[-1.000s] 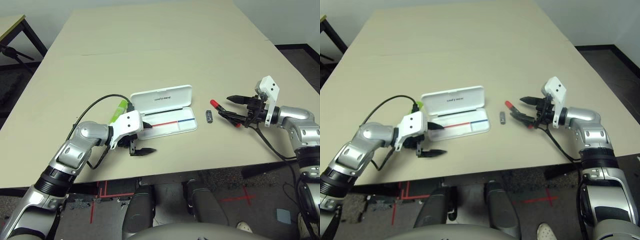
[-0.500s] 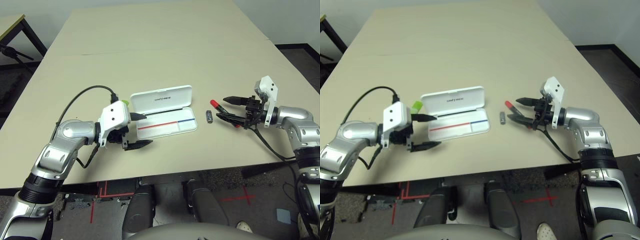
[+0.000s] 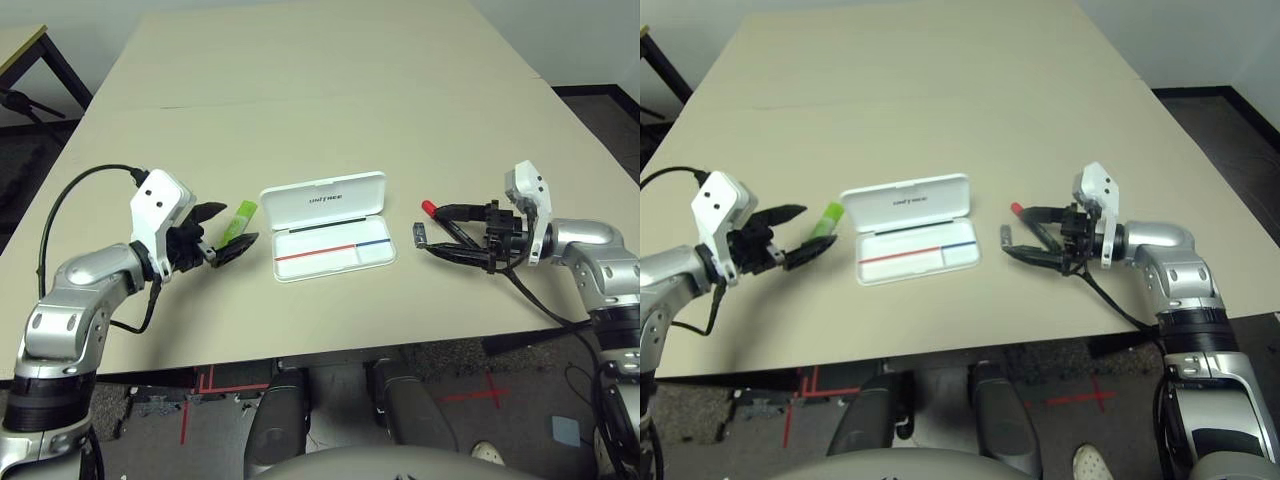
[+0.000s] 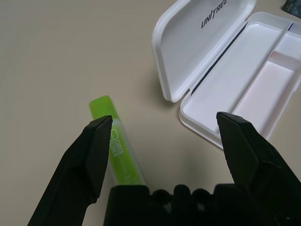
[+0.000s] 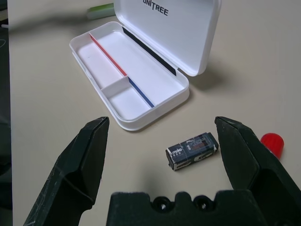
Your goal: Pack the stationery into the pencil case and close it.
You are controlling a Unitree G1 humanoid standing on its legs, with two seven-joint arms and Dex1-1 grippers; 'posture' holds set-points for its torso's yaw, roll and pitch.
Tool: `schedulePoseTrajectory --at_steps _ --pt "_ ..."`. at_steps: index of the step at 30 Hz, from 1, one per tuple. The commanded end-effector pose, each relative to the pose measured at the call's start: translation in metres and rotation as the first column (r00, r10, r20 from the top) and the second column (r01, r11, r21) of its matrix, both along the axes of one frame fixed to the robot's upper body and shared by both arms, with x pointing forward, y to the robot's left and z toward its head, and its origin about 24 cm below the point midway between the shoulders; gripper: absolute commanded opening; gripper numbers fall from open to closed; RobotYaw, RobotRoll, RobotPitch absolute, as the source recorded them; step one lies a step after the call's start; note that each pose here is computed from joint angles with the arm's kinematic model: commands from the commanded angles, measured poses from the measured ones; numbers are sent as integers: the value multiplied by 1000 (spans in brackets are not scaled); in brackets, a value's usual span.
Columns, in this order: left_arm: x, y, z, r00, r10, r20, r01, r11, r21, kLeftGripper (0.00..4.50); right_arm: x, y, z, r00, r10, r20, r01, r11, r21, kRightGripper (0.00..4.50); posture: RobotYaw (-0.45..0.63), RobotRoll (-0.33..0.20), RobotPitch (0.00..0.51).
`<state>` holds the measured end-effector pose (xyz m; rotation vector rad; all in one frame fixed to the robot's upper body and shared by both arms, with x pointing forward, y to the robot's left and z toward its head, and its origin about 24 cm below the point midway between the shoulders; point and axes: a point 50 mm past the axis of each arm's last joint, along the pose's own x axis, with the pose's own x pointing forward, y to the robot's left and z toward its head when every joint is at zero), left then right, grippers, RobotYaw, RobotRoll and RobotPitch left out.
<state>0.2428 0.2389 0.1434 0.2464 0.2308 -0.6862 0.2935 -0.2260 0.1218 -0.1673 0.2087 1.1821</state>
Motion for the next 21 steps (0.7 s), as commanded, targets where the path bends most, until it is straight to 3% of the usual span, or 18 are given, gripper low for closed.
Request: schedulePoseTrajectory --at_steps 1,8,13,21 --pt "-4 -7 4 997 -60 45 61 998 -20 4460 0 2 0 1000 0 12 -1 1000 6 4500 -17 0 144" --pt "-8 -18 5 984 -175 28 175 985 5 4460 1 -11 -1 972 -236 -7 236 970 60 4500 -22 0 148" --pt "-13 -37 6 956 -294 13 294 955 27 4460 -6 -25 -11 930 -362 -67 360 932 -39 4500 -47 0 152" --pt "-14 -51 8 916 -402 10 401 914 68 4460 -8 -21 -17 887 -439 -141 427 897 -110 4500 -66 0 155"
